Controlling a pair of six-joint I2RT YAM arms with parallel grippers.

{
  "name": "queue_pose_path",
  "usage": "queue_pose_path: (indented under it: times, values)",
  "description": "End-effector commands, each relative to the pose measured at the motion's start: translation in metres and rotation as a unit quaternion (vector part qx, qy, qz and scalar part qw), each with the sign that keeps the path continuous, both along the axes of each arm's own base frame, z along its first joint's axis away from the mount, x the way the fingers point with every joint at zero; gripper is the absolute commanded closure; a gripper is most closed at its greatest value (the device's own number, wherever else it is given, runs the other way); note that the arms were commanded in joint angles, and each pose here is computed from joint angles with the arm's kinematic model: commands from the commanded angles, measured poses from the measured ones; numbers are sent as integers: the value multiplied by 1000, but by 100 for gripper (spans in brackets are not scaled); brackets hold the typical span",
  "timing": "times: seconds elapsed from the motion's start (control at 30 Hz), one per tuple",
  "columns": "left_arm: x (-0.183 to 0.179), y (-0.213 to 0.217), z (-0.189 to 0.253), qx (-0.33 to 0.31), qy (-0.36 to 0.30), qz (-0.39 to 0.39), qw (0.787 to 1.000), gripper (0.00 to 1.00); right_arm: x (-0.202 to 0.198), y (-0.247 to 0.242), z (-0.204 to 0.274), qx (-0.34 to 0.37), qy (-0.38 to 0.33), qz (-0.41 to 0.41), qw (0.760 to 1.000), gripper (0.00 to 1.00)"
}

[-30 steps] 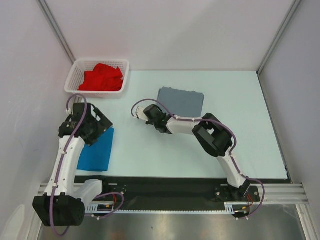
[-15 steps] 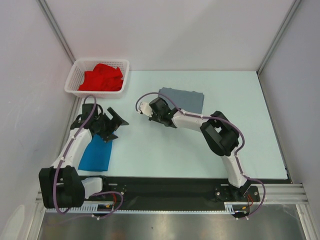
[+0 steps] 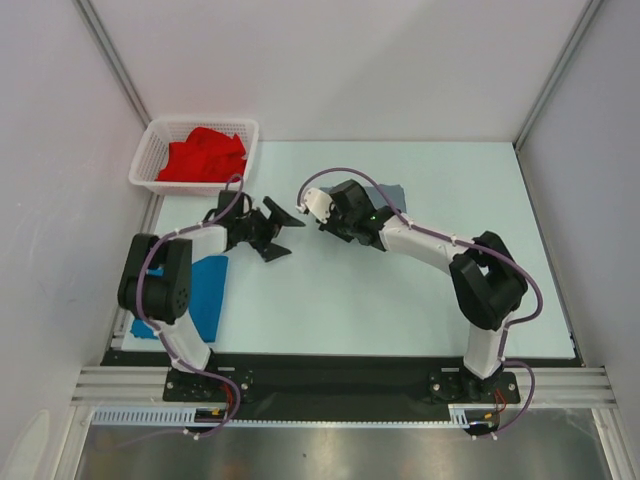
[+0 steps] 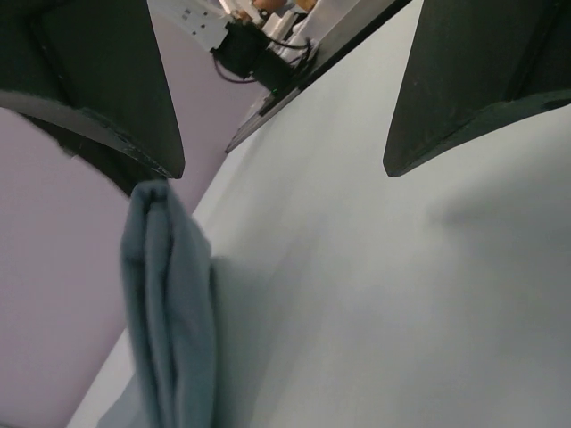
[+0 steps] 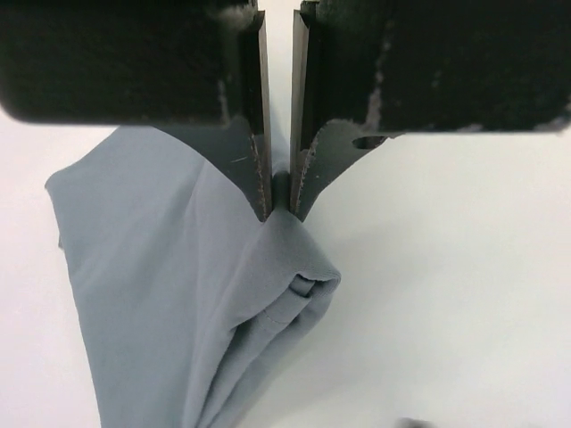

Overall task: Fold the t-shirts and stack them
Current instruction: Neatly place the folded tshirt to the corner

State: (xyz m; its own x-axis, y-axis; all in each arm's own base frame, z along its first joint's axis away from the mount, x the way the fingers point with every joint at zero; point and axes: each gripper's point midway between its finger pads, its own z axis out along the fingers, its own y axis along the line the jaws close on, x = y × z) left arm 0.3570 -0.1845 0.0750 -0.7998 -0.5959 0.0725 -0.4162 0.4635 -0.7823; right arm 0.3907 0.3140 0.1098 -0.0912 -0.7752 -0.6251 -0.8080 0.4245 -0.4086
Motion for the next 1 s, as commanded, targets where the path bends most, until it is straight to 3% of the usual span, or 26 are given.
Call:
queue_pose_path:
  times: [0.0,0.13,0.3,0.47,0.6,0.77,0.97]
  values:
    - [44,-41,46,-76,-68,0,995,0,-8,-1,25,41,1,8,999,100]
    - [63,-66,42,-73,-65,7,995,0,-11,-2,28,51,3,9,999,100]
    - [79,-84,5,-54,19,22,998,0,-13,1,39,63,-2,9,998,100]
    - [87,-78,-22,-3,63,60,996,0,-10,0,54,84,-7,5,996,100]
    - [102,-76,-26,39,59,65,995,0,-13,-3,62,95,-8,4,995,100]
    - [119,-88,-34,40,52,59,996,0,-17,-7,58,95,-6,3,995,100]
    - [122,-96,-45,39,57,62,996,15,-13,-10,58,104,-5,-6,995,100]
